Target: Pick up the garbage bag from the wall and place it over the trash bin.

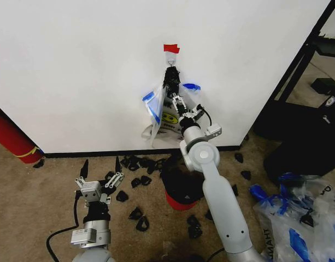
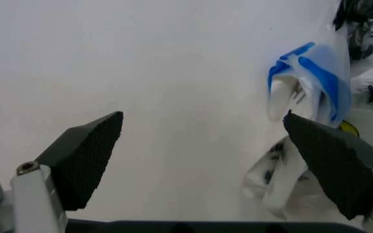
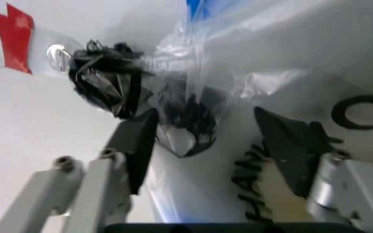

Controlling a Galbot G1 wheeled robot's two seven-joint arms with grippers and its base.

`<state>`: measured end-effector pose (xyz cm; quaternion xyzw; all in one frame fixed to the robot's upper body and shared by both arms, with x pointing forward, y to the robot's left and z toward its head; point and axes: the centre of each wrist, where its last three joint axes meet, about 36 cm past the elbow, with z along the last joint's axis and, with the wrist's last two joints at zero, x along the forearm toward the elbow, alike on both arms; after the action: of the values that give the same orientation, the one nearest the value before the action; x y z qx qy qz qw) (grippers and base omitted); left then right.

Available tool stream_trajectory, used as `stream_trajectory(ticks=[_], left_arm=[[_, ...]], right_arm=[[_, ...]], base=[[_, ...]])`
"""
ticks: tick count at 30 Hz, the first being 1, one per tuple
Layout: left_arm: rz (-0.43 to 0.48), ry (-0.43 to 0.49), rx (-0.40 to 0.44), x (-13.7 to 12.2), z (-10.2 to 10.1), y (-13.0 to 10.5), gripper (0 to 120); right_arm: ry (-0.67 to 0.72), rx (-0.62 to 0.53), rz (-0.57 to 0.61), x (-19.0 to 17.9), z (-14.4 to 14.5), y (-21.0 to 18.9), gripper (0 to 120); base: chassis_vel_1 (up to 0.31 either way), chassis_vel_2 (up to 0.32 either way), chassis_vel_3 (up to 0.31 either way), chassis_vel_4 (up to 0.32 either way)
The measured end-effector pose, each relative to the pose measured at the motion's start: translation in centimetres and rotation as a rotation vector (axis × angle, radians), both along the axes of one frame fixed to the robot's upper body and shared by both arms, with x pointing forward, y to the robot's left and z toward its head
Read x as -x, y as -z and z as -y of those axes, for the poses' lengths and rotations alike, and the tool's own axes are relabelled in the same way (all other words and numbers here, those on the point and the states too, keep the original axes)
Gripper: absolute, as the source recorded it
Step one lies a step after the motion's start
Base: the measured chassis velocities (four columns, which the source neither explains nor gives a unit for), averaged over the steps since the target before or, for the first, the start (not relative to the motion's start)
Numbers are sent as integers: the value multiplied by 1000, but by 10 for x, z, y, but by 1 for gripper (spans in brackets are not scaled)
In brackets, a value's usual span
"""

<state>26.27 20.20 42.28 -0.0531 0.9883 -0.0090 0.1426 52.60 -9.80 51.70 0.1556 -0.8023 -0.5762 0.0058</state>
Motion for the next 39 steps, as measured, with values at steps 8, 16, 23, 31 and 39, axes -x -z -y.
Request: stream_trajectory(ticks=[8,16,23,31,39], left_arm=[[8,3,7,1,2,-6,98],[12,-1,9,2,-1,-8,97],[13,-3,12,3,0,-9,97],[12,0,18,4,3,-9,97],[12,15,27,4,7,-9,98]], right_arm=[[5,14,8,-8,1,0,26],[4,33,15,-7,-2,-1,0],[-2,78,46,11,-9,1,0],[22,215,82,69,3,28,0],[83,432,143,129,33,51,0]], base=[[0,0,0,0],[0,0,0,0],[0,0,0,0],[0,0,0,0],[0,0,0,0]])
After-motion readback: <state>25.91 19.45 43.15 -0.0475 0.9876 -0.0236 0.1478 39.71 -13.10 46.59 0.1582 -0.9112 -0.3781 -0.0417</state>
